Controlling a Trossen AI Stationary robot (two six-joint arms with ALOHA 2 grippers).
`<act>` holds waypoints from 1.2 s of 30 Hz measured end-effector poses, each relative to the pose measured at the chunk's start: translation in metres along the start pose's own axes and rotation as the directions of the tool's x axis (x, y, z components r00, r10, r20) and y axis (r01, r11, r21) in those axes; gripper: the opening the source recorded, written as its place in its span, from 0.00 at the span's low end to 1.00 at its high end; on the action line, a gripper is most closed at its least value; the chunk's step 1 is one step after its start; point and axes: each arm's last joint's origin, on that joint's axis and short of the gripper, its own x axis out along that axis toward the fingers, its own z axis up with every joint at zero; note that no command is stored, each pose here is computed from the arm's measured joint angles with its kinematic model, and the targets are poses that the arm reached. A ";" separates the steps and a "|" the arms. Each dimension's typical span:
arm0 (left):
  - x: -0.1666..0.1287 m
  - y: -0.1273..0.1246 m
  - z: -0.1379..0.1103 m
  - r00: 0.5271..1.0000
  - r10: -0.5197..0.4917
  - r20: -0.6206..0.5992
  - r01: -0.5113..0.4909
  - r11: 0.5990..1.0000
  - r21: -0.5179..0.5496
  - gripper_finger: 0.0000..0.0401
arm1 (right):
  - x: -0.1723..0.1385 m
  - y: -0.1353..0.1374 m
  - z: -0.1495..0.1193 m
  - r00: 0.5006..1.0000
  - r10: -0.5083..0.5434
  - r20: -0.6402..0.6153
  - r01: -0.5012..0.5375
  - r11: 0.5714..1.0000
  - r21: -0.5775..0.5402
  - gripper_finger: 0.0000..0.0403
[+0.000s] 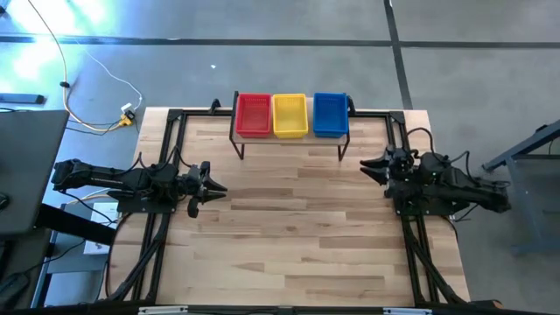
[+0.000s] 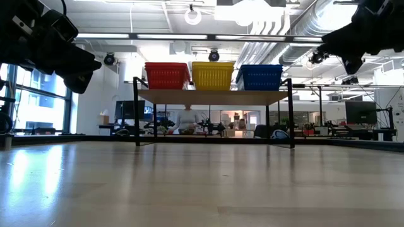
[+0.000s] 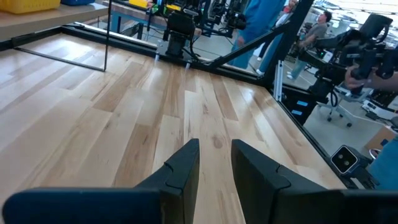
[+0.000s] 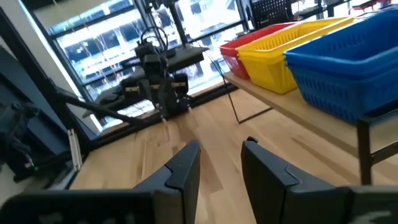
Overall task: Stack baskets on shelf by color
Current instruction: Return to Home Position
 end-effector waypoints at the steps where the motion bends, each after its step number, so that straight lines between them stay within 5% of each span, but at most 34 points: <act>1: 0.000 0.000 0.000 1.000 0.000 0.000 0.000 1.000 0.000 0.21 | 0.002 -0.001 -0.003 1.000 0.003 0.007 -0.003 1.000 0.008 0.26; 11: 0.000 0.000 0.000 1.000 0.000 0.001 0.000 1.000 0.000 0.21 | 0.020 -0.013 -0.041 1.000 -0.001 0.001 0.001 0.998 0.056 0.26; 36: 0.000 0.000 0.000 1.000 0.000 0.000 0.000 1.000 0.000 0.21 | 0.022 -0.014 -0.042 0.999 -0.029 0.043 0.028 0.999 0.032 0.26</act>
